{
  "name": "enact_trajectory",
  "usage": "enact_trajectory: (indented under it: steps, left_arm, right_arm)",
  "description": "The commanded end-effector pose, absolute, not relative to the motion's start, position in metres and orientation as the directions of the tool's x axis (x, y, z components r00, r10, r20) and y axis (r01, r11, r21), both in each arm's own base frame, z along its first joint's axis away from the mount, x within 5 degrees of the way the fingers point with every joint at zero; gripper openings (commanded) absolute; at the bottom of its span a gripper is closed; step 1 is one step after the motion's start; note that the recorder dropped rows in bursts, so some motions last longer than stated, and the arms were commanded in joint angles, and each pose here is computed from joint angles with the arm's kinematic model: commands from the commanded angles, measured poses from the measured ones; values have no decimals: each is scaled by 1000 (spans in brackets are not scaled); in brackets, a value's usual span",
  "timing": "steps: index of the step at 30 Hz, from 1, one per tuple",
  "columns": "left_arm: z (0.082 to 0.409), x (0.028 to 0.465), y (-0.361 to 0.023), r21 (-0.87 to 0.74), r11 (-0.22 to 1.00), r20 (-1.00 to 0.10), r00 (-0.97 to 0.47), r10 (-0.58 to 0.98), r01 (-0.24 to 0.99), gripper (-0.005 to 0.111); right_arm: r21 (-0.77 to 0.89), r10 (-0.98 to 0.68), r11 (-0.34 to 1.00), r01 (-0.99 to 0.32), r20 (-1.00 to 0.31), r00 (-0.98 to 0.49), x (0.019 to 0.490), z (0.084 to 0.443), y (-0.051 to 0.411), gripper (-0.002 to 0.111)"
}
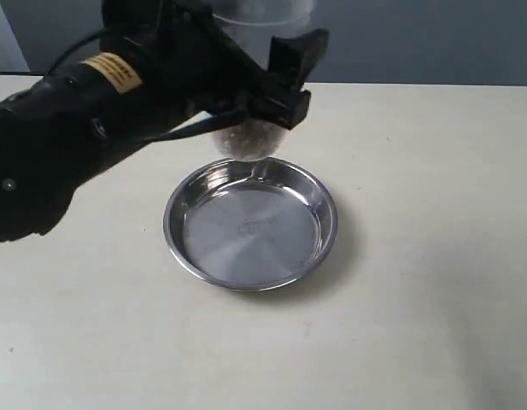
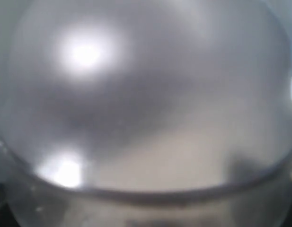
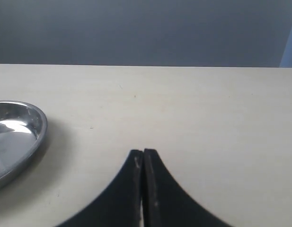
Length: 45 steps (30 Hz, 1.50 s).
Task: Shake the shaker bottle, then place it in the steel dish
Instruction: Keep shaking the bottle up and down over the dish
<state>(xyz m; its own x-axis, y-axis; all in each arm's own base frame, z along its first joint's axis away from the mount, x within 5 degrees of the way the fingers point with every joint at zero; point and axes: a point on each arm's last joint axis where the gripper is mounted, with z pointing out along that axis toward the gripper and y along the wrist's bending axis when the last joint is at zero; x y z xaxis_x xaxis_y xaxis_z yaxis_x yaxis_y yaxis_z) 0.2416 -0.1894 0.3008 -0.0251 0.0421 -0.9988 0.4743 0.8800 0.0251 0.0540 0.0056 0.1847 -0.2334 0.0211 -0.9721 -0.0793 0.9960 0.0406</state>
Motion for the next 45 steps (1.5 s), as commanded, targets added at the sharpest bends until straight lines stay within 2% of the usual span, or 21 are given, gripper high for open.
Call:
enact_trajectory:
  steps: [1,5,7,8,9,11,12,15,17,19,21,22,25,26,29,31,36,38,41,43,45]
  left_arm:
    - [259,261,-160,-185,966,-968,-205,-147,182,0]
    - [251,236,-207,18,787,-975,-162,150,617,0]
    - [251,245,-196,-30,850,-978,-190,83,526,0]
    - [248,263,-167,-180,959,-963,-239,-126,218,0]
    - [248,266,-159,-217,967,-958,-219,-185,134,0]
    - [249,246,-198,-19,844,-976,-195,101,535,0]
    - [249,239,-206,57,790,-975,-135,174,610,0]
    - [244,263,-172,-155,966,-970,-218,-109,207,0]
    - [294,249,-190,3,889,-1000,3,2,457,0]
    - [324,238,-187,-14,880,-996,71,-55,475,0]
    - [244,248,-181,-118,921,-964,-265,-17,372,0]
    - [226,250,-182,-162,928,-952,-301,-57,335,0]
    - [341,224,-194,59,826,-974,215,-76,560,0]
    - [354,222,-190,35,835,-983,170,-71,549,0]
    - [272,246,-179,-118,907,-977,-211,-33,403,0]
    - [236,248,-177,-166,927,-948,-313,-56,337,0]
    - [327,218,-188,18,838,-986,147,-74,546,0]
    - [311,224,-182,-57,861,-997,8,-71,505,0]
    - [237,234,-178,-111,907,-967,-253,-5,407,0]
    - [251,231,-185,-120,883,-987,-148,-58,453,0]
    - [306,218,-192,-26,830,-985,129,-117,557,0]
  right_arm:
    - [39,20,996,-81,-975,-220,54,186,6,-1]
    - [39,20,996,-81,-975,-220,54,186,6,-1]
    - [39,20,996,-81,-975,-220,54,186,6,-1]
    - [39,20,996,-81,-975,-220,54,186,6,-1]
    - [39,20,996,-81,-975,-220,54,186,6,-1]
    - [39,20,996,-81,-975,-220,54,186,6,-1]
    - [39,20,996,-81,-975,-220,54,186,6,-1]
    - [39,20,996,-81,-975,-220,54,186,6,-1]
    - [39,20,996,-81,-975,-220,54,186,6,-1]
    - [39,20,996,-81,-975,-220,54,186,6,-1]
    - [39,20,996,-81,-975,-220,54,186,6,-1]
    - [39,20,996,-81,-975,-220,54,186,6,-1]
    - [39,20,996,-81,-975,-220,54,186,6,-1]
    - [39,20,996,-81,-975,-220,54,186,6,-1]
    - [39,20,996,-81,-975,-220,54,186,6,-1]
    - [39,20,996,-81,-975,-220,54,186,6,-1]
    - [39,21,996,-81,-976,-217,54,186,6,-1]
    - [39,21,996,-81,-976,-217,54,186,6,-1]
    - [39,21,996,-81,-976,-217,54,186,6,-1]
    - [39,21,996,-81,-976,-217,54,186,6,-1]
    - [39,21,996,-81,-976,-217,54,186,6,-1]
